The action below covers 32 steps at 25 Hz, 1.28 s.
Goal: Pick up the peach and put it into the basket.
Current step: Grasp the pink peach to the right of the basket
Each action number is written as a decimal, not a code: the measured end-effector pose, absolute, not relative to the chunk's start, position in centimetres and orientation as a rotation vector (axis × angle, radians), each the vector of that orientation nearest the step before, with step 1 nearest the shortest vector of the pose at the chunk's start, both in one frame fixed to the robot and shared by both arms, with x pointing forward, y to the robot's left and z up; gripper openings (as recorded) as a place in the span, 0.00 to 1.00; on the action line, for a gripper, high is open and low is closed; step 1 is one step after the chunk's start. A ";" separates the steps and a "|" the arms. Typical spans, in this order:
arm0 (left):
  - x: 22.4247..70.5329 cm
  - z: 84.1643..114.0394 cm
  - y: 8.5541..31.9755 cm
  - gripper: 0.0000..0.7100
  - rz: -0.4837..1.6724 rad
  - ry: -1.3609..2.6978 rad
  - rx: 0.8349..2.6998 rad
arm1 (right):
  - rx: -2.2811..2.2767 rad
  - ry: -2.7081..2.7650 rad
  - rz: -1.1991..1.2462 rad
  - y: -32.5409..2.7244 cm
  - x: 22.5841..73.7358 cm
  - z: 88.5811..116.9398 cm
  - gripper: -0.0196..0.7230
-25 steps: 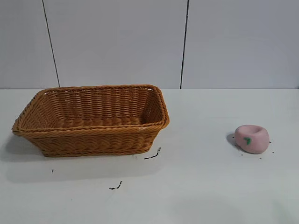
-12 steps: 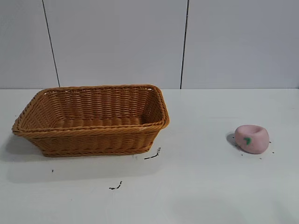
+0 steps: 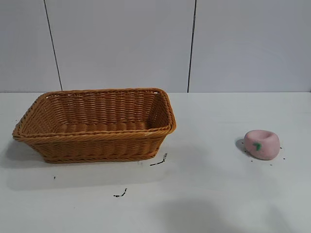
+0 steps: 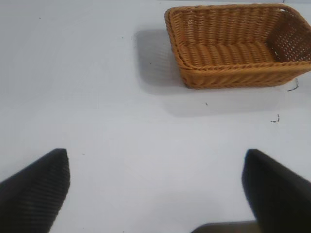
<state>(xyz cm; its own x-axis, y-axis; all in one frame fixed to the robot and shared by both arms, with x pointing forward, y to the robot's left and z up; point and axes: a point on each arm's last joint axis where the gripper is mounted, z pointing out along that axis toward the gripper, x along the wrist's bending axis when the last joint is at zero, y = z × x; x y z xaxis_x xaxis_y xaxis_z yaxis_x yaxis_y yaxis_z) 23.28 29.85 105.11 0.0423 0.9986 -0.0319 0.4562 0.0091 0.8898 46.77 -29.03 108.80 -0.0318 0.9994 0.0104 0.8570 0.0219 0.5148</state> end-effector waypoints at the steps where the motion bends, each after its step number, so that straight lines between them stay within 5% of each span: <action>1: 23.3 105.1 29.8 0.98 0.894 1.518 1.553 | 1.912 1.968 0.526 -29.0 48.3 108.4 0.96; 12: 23.3 105.1 29.8 0.98 0.894 1.518 1.553 | 2.048 2.109 0.333 -28.4 62.2 101.6 0.96; 20: 23.3 105.1 29.8 0.98 0.894 1.518 1.553 | 2.123 2.219 0.204 -28.1 64.1 95.0 0.96; 32: 23.3 105.1 29.8 0.98 0.894 1.518 1.553 | 2.158 2.228 0.215 -27.8 64.8 92.4 0.96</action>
